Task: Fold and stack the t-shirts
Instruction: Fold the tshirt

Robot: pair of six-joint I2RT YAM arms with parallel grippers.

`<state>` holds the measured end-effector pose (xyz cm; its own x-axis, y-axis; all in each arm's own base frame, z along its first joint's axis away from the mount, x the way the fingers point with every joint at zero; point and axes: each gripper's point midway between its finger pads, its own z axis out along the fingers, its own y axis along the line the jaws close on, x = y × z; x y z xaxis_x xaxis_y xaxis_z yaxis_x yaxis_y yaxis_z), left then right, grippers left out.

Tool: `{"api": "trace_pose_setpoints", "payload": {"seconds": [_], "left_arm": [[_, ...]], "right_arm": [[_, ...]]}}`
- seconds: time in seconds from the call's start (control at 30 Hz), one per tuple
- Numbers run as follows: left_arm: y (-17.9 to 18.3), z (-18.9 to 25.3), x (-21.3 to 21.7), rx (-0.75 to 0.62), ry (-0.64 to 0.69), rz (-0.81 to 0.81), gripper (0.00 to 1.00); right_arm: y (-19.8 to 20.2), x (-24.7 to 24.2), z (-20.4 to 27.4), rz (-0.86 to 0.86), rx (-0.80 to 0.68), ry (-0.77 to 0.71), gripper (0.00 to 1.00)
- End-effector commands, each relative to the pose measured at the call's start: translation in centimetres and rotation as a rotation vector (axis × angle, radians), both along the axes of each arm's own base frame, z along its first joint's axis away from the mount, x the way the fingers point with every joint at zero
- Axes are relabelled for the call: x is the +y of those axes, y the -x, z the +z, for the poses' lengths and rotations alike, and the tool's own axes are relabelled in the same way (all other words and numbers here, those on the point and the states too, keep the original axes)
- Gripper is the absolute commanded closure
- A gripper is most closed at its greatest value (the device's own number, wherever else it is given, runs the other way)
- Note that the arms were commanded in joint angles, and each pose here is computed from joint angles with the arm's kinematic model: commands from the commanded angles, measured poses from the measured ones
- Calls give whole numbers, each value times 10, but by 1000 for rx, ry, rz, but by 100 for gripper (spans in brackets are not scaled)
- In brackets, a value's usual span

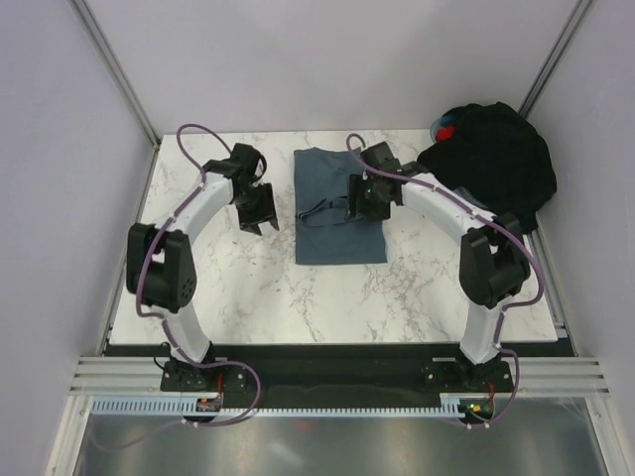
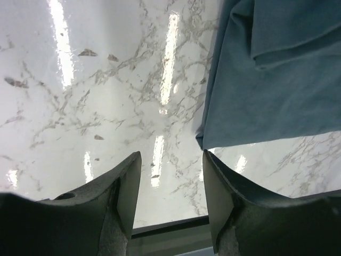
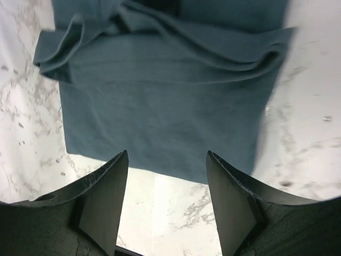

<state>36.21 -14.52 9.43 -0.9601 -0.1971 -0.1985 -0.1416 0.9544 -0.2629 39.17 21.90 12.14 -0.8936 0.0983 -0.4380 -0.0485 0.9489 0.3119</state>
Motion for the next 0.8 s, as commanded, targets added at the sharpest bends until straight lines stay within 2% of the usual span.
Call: {"api": "trace_pose_setpoints", "payload": {"seconds": [0.0, 0.07, 0.13, 0.2, 0.53, 0.57, 0.63, 0.67, 0.7, 0.77], "left_arm": [[9, 24, 21, -143, -66, -69, 44], [16, 27, 37, -178, -136, -60, 44], [26, 7, 60, -172, -249, -49, 43], [33, -1, 70, -135, -300, -37, 44], [36, 10, 75, -166, -318, -24, 45], [35, 11, 75, -170, -317, -24, 45], [36, 11, 75, -170, -314, -25, 45], [37, 10, 74, -168, -313, -25, 45], [37, 10, 75, -168, -313, -27, 45], [39, 9, 74, -168, -312, -29, 45]], "right_arm": [[-6, 11, -34, 11, 33, 21, 33], [-10, 16, -43, 21, 49, 26, 34], [-18, 19, -57, 23, 66, 47, 34], [-26, 20, -69, 24, 84, 75, 35], [-82, 17, -72, -10, 42, 173, 35], [-97, 20, -56, -23, 4, 158, 35], [-114, 21, -62, -44, -4, 144, 33], [-135, 28, -39, -55, -72, 102, 33], [-146, 24, -52, -72, -62, 90, 32], [-167, 29, -30, -103, -103, -15, 32]]}}
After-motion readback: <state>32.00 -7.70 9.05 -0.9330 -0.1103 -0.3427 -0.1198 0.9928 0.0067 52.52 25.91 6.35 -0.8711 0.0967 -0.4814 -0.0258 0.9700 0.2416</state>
